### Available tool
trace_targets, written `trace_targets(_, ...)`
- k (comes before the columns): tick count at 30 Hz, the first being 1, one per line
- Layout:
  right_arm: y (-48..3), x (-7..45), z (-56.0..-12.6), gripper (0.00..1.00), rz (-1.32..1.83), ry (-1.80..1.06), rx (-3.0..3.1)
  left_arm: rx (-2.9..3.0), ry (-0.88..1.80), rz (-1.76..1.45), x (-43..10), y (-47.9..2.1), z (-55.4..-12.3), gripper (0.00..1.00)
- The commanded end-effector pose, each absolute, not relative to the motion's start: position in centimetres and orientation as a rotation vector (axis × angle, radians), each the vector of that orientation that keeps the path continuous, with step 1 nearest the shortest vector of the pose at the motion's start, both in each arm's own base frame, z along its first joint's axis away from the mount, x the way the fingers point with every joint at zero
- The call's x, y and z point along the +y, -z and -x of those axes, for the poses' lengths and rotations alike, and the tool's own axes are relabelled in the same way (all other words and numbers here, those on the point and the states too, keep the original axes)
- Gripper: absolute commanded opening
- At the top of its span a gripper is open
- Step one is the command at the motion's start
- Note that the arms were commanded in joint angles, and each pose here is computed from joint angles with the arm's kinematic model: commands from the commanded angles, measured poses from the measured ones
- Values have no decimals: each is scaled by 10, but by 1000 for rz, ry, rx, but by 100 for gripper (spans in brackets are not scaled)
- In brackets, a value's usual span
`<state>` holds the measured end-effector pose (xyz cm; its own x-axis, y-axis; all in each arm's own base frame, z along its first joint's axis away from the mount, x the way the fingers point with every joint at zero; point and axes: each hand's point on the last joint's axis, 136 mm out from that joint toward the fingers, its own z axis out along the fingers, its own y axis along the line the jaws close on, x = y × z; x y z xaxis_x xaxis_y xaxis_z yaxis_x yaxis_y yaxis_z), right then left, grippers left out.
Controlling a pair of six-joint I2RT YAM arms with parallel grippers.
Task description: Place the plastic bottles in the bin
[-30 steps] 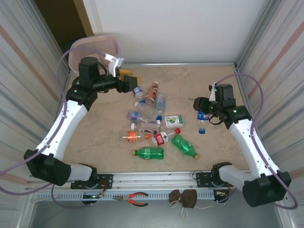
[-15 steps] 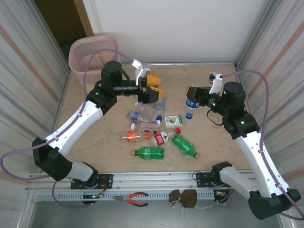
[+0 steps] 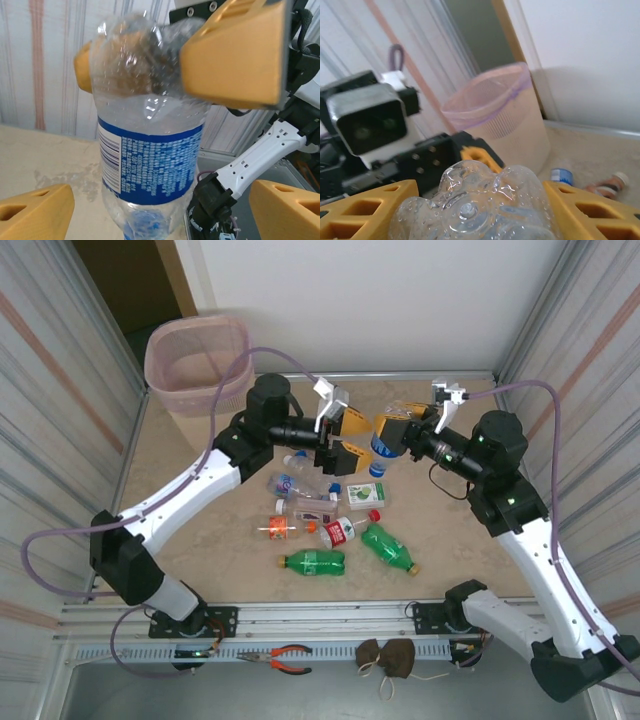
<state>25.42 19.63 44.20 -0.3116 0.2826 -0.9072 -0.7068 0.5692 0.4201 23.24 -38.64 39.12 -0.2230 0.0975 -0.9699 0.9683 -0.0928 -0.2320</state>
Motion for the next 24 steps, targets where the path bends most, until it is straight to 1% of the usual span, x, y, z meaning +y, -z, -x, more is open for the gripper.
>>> trace_targets(1, -475, 202, -238, 51, 418, -1078, 1497, 1307, 1403, -1296, -393, -404, -224, 91)
trace_targets(5, -481, 205, -233, 51, 432, -1091, 1482, 1307, 1402, -1328, -401, -399, -220, 90)
trace_targets(9, -486, 206, -230, 51, 439, -1095, 1467, 1294, 1404, -1355, -406, -395, -215, 87)
trace_targets(22, -486, 207, -231, 50, 417, -1082, 1475, 1261, 1389, -1398, -407, -393, -204, 72)
trace_targets(24, -486, 208, -231, 49, 417, -1079, 1475, 1255, 1385, -1399, -406, -393, -203, 68)
